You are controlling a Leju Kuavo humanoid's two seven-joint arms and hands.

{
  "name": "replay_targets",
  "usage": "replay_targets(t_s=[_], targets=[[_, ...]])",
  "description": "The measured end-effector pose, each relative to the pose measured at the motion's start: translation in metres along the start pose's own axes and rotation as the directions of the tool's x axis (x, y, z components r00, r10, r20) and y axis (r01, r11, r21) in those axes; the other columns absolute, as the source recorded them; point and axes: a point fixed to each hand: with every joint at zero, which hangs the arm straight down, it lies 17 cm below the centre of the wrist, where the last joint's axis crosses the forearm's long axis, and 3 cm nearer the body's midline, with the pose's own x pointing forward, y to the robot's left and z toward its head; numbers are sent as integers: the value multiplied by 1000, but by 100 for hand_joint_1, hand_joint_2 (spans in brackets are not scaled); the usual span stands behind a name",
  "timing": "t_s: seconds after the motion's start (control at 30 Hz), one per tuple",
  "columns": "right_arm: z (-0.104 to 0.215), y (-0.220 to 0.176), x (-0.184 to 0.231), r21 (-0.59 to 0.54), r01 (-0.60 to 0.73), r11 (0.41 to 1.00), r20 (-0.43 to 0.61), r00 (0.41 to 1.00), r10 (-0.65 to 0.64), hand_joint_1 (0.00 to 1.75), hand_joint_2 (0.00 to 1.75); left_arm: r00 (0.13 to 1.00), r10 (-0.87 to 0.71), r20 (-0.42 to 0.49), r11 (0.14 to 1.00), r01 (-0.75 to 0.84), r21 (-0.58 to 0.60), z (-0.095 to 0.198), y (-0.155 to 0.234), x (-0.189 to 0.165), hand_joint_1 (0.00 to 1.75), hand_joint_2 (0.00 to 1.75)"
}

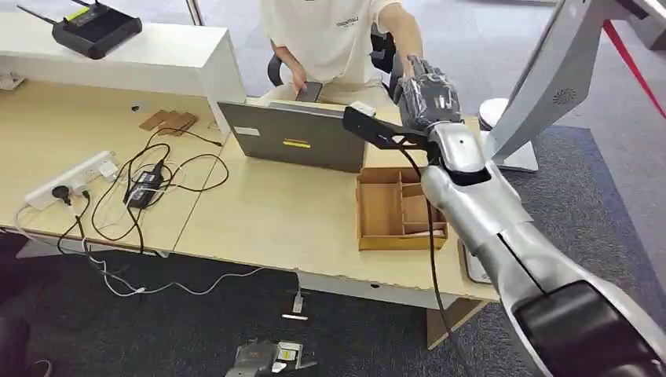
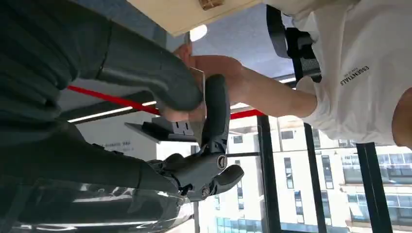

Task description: Pass the card to the sensor for recognition and then transmit it.

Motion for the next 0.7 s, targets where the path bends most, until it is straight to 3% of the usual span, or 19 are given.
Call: replay_targets(t_s=[0.5,0.7], targets=[[4,23,-31,24,-101,995,-75,992,102,0,175,1000,7,-15,1000,-7,-6,0,-2,-4,0,0],[1,6,-46,-71,-86,994,-92,993,80,0,175,1000,17,-22,1000,-17,-4,1,-3,-7,0,0]])
